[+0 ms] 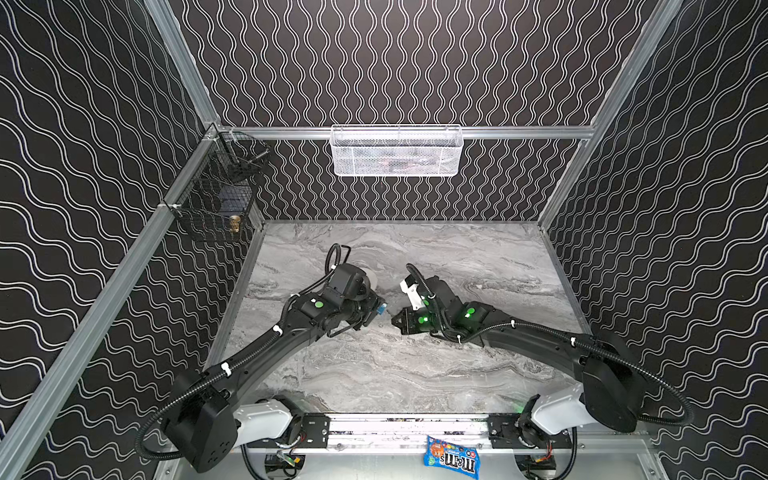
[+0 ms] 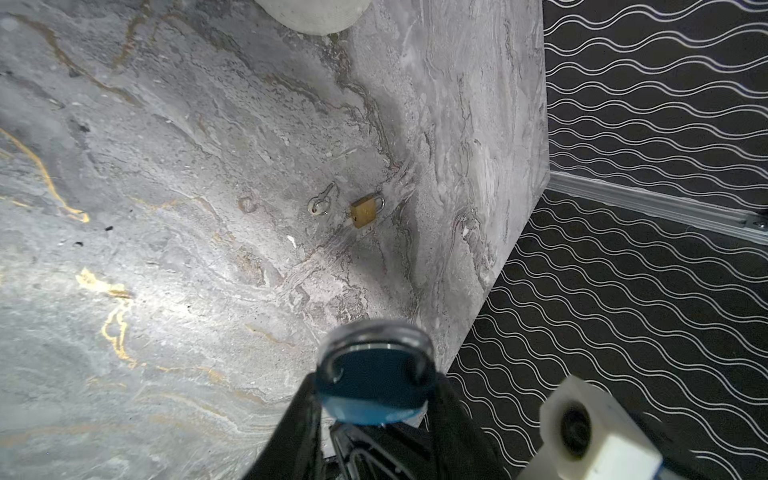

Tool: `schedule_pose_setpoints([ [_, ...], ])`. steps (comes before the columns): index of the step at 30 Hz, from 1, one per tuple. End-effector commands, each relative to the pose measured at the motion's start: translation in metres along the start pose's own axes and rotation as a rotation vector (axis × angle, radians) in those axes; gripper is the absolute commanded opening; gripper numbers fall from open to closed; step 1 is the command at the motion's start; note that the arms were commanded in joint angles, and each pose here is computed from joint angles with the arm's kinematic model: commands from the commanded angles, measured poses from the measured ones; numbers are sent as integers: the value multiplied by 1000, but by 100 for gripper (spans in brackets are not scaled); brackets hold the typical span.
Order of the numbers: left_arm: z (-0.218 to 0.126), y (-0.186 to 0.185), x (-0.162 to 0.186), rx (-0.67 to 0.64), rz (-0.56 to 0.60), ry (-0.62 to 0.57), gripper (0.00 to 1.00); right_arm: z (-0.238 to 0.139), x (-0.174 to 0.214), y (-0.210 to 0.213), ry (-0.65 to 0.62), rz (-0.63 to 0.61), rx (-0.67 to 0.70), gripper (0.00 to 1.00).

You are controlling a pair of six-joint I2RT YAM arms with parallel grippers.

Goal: Unlock with the key

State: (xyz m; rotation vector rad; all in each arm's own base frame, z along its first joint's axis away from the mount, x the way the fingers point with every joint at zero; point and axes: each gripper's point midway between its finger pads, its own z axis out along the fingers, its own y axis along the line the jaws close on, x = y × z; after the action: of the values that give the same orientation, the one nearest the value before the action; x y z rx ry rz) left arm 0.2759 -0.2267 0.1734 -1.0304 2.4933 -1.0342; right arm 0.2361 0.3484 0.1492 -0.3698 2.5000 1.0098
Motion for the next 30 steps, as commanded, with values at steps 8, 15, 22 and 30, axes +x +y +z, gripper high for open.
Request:
schedule_pose_setpoints([
  [8,0,-19,0,55,19,16,9,-1,-9,10,-35,21,-39,0],
  [15,0,-18,0,51,21,15,8,-2,-15,12,-53,15,-37,0],
  [22,-3,-15,-3,40,24,-1,8,-6,-14,9,-59,6,-27,0],
  [30,-3,-15,-4,46,33,1,7,-7,-15,17,-62,-9,-63,0],
])
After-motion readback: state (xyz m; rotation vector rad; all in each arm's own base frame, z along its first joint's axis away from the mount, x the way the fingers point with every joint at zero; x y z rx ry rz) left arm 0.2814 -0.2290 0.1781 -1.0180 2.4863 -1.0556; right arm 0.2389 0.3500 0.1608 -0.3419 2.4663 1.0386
